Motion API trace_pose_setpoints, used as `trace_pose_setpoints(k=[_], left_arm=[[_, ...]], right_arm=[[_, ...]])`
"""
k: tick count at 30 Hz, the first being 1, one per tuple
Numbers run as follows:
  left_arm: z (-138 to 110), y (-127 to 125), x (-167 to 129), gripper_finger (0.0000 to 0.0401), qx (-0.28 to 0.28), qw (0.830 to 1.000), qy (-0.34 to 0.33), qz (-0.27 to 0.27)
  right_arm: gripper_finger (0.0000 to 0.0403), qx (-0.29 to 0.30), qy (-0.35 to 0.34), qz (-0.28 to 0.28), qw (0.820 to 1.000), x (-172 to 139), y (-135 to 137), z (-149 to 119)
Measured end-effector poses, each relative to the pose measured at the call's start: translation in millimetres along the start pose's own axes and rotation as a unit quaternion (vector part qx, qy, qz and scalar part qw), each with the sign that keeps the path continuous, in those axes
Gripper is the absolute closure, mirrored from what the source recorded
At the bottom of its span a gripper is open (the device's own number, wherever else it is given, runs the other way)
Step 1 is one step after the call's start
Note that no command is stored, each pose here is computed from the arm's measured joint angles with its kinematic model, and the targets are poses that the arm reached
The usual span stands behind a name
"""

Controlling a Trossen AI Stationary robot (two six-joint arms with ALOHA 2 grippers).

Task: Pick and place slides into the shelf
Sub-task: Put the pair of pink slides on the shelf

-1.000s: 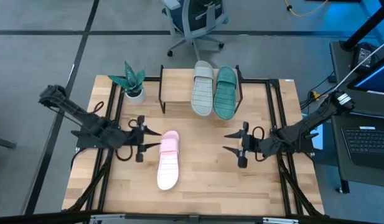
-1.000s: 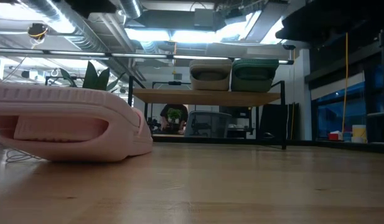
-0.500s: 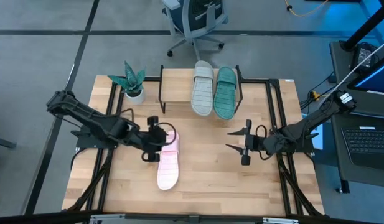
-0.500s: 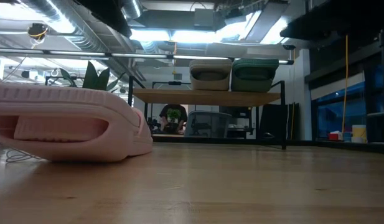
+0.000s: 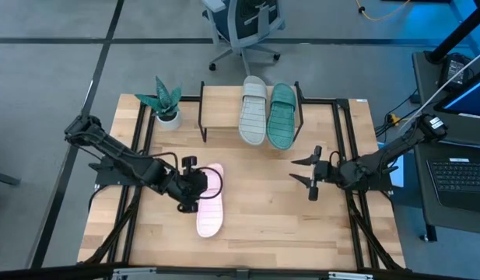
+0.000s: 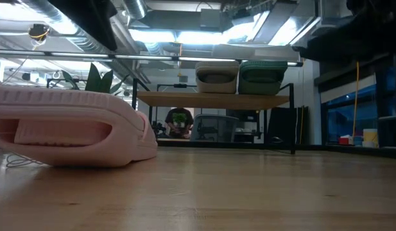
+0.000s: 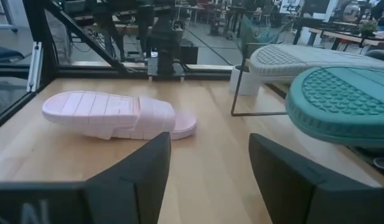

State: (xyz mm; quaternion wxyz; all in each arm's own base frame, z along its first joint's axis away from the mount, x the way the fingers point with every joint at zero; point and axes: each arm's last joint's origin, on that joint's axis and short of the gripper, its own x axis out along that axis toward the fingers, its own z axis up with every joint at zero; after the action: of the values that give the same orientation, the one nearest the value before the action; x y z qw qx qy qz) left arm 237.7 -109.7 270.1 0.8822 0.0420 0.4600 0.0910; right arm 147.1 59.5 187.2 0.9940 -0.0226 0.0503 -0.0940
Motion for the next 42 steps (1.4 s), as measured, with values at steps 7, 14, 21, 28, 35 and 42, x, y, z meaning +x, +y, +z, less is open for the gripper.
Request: trace_pose_setpoints(k=[7, 14, 21, 28, 35, 42], left_arm=[[-5.5, -19.6, 14.9, 0.0244, 0.006, 1.0, 0.026, -0.004], [-13.8, -35.2, 44.4, 0.0244, 0.026, 0.997, 0.068, 0.033], [-16.7, -40.1, 54.9, 0.0244, 0.034, 0.995, 0.084, 0.036], [-15.7, -41.3, 56.0, 0.0244, 0.03, 0.996, 0.079, 0.033], [-13.9, -42.8, 56.4, 0.0244, 0.027, 0.997, 0.072, 0.024], [-12.4, -40.2, 57.0, 0.0244, 0.037, 0.996, 0.057, 0.051]], right_arm=[[0.0185, 0.012, -0.014, 0.0, 1.0, 0.0, 0.0, 3.3], [0.0185, 0.015, -0.018, 0.001, 1.0, 0.0, 0.1, 4.2], [0.0185, 0.014, -0.018, 0.001, 1.0, 0.0, 0.1, 4.2], [0.0185, 0.013, -0.018, 0.001, 1.0, 0.0, 0.2, 4.1], [0.0185, 0.012, -0.017, 0.001, 1.0, 0.0, 0.2, 4.0], [0.0185, 0.009, -0.015, 0.001, 1.0, 0.0, 0.1, 3.4]])
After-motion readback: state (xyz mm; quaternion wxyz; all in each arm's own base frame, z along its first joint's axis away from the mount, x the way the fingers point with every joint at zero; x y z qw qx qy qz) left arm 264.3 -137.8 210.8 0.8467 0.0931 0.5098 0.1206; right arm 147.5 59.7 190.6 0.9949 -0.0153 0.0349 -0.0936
